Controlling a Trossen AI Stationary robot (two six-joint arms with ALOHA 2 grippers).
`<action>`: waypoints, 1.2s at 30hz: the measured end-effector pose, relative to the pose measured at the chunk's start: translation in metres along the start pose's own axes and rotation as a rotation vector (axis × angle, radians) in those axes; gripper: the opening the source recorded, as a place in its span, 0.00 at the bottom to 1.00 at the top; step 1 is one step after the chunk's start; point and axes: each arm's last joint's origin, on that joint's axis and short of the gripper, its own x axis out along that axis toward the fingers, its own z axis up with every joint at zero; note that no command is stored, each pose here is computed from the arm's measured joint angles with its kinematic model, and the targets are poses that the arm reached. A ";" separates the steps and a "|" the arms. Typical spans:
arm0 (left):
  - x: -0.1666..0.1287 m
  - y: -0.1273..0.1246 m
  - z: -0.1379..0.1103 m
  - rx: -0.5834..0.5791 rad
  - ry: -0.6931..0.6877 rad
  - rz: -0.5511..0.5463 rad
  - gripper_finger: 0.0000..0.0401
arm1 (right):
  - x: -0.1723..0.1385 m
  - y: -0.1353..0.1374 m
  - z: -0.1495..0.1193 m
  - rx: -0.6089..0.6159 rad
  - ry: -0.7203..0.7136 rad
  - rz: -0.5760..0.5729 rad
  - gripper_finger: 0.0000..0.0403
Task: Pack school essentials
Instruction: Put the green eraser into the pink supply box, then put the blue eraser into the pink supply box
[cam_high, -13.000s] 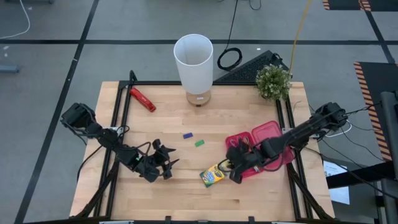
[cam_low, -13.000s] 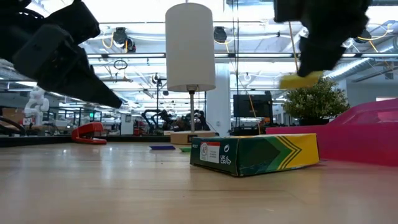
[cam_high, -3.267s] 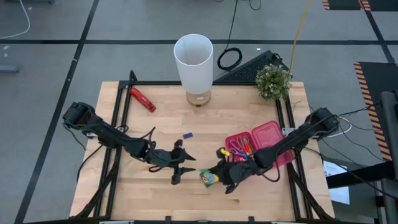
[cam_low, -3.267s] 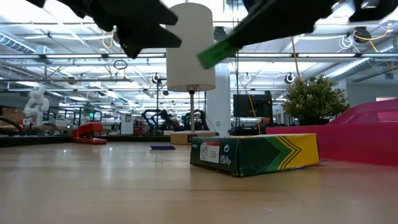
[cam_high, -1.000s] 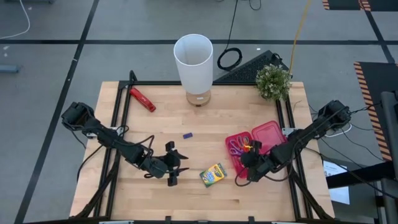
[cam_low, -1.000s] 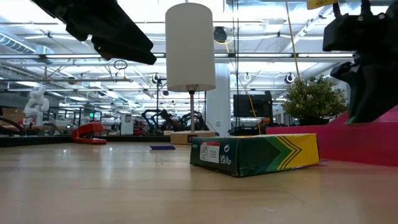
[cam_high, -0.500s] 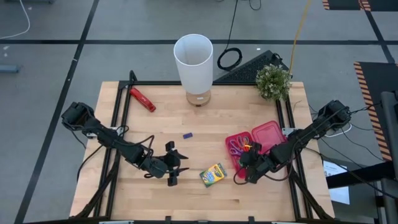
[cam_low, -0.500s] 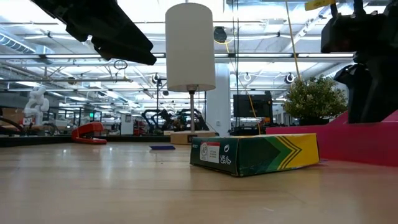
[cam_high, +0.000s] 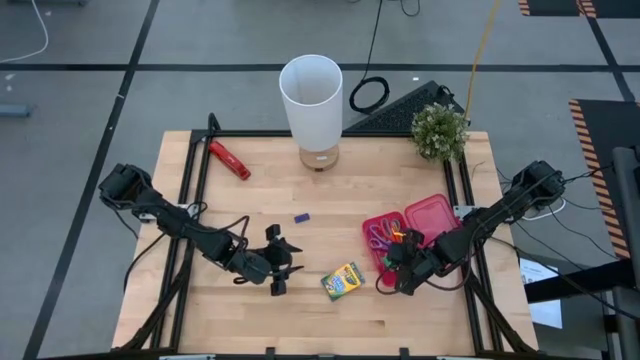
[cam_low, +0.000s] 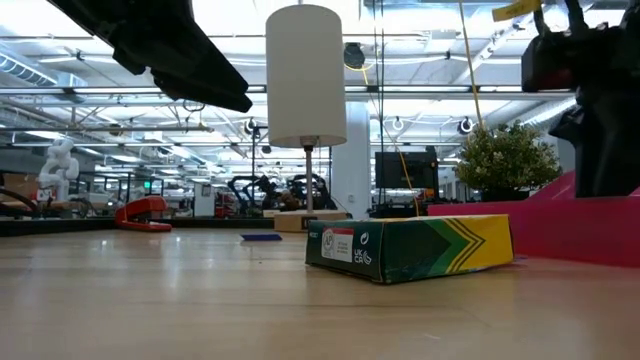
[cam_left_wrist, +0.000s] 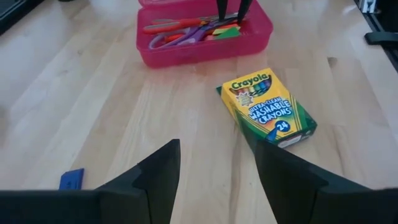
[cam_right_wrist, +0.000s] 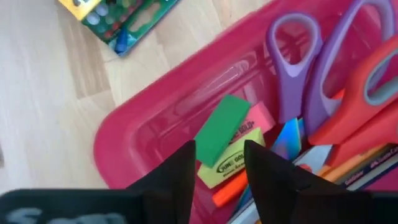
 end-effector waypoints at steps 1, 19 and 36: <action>0.000 0.000 0.000 -0.002 0.000 0.001 0.52 | 0.001 -0.001 -0.001 0.000 -0.002 -0.005 0.29; 0.000 0.000 0.000 0.002 -0.001 0.006 0.52 | 0.014 -0.003 0.003 0.042 0.008 0.172 0.01; 0.013 0.036 -0.015 0.074 0.092 0.240 0.52 | -0.019 -0.012 0.013 0.113 -0.207 0.170 0.00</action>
